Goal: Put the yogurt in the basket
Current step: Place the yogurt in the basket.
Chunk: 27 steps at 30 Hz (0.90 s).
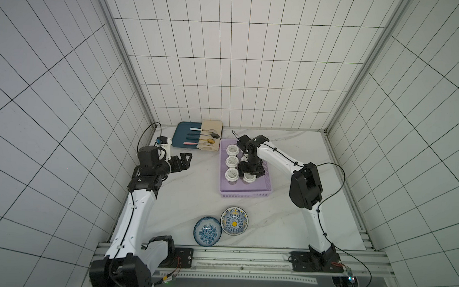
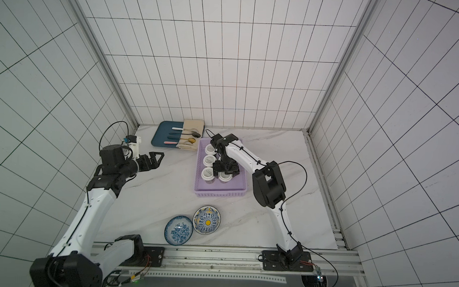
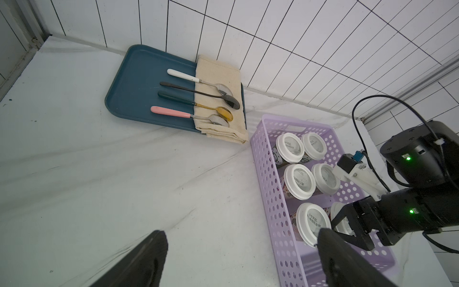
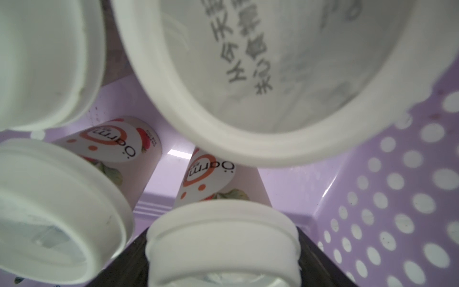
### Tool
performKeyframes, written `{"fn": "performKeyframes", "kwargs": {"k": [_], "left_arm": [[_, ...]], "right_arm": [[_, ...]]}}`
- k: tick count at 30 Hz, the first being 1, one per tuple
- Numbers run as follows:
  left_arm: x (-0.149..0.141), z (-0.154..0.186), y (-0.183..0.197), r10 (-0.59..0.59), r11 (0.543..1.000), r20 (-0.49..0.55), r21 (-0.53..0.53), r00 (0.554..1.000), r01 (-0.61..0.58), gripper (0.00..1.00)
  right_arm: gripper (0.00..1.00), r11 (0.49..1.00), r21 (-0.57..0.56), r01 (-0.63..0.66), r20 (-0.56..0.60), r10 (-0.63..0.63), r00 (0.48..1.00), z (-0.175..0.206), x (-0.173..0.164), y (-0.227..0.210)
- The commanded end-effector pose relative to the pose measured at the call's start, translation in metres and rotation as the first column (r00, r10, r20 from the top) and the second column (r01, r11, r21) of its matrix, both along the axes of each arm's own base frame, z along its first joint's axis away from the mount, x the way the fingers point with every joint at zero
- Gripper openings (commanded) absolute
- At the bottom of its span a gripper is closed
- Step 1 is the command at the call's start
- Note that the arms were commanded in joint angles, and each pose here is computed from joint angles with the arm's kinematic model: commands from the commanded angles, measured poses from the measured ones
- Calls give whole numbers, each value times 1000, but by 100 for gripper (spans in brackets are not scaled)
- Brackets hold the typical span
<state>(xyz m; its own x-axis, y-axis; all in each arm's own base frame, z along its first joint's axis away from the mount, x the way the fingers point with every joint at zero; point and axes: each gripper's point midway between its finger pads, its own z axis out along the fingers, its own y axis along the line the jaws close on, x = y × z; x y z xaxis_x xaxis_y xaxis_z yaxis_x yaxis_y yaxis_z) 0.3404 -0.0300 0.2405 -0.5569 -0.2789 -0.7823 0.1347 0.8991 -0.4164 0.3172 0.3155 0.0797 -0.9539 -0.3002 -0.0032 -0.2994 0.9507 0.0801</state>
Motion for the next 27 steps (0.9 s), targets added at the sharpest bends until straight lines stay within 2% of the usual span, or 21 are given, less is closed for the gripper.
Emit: {"fn": "performKeyframes", "kwargs": {"k": [1,5,15,22,27], "left_arm": [[2,6,3,4,1000,31,19,1000,-5,98],[2,4,2,-1,1000,35,15,999,0,98],[2,7,3,4,1000,34,18,999,-5,98],[2,4,5,9,999,41,39,999,-10,98],[6,-4,14,38,995,39,95,998,-42,98]], "right_arm": [[84,1000,-7,-9,21,9,1000,2,5,7],[88,1000,-2,-17,25,17,1000,6,6,8],[92,999,44,-14,102,10,995,57,4,1],[96,999,52,-10,210,-1,978,101,1,-21],[100,999,29,15,325,-23,945,131,10,-48]]}}
